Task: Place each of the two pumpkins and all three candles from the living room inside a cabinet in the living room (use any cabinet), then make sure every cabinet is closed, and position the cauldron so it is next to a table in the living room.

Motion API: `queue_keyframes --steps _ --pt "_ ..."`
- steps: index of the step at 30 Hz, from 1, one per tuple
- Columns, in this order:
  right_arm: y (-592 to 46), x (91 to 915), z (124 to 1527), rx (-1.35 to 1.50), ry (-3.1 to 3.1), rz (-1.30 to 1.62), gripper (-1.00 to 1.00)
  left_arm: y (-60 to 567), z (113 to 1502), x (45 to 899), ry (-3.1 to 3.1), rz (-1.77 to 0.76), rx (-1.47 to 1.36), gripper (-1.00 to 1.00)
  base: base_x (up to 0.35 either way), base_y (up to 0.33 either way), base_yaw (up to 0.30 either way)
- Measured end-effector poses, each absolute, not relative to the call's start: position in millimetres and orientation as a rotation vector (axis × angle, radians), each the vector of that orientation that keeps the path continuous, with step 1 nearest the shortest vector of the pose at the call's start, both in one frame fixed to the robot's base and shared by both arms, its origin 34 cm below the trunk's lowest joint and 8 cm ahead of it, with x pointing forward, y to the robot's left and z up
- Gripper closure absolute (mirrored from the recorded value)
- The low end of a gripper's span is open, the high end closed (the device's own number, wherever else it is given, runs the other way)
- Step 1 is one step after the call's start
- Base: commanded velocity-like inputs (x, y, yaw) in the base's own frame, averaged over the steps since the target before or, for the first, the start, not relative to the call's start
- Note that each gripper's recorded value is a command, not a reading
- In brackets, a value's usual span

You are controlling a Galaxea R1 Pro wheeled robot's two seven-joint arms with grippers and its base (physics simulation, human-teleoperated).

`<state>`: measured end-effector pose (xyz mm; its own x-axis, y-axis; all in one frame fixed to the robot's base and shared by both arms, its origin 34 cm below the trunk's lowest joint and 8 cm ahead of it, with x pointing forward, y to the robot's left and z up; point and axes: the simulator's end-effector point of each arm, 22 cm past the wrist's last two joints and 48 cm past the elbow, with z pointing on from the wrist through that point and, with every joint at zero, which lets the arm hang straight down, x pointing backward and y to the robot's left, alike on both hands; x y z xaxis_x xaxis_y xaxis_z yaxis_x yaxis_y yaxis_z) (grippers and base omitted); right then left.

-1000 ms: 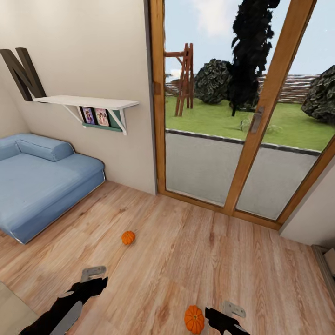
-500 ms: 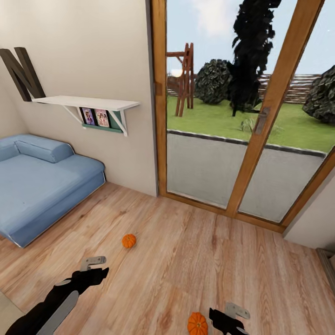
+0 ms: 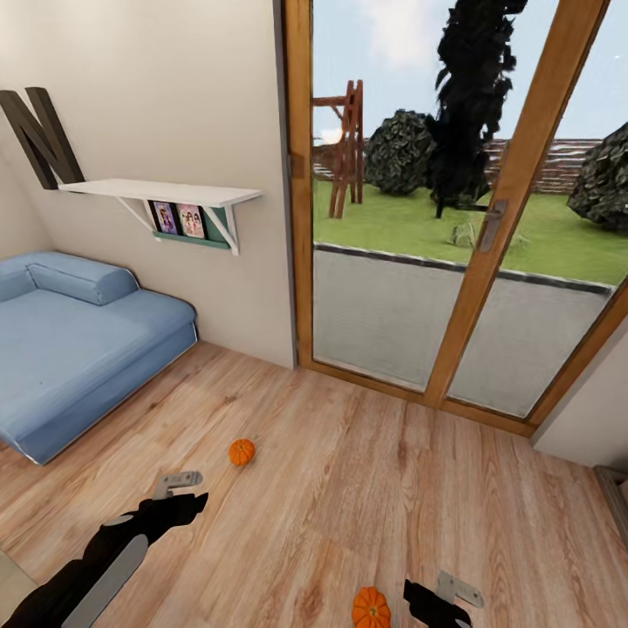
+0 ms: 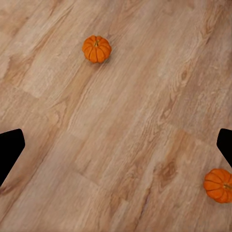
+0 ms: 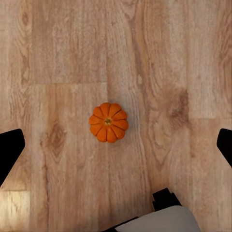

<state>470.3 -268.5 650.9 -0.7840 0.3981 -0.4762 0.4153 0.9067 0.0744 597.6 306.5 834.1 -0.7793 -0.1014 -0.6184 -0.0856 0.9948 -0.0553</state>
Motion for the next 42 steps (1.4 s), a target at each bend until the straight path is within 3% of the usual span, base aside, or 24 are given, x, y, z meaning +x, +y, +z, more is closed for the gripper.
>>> queue_keyframes --steps 42 --pt "-265.1 484.3 614.3 0.642 2.558 0.027 -1.00 265.2 805.7 604.0 2.525 -0.153 -0.109 -1.00 0.000 0.000 0.000"
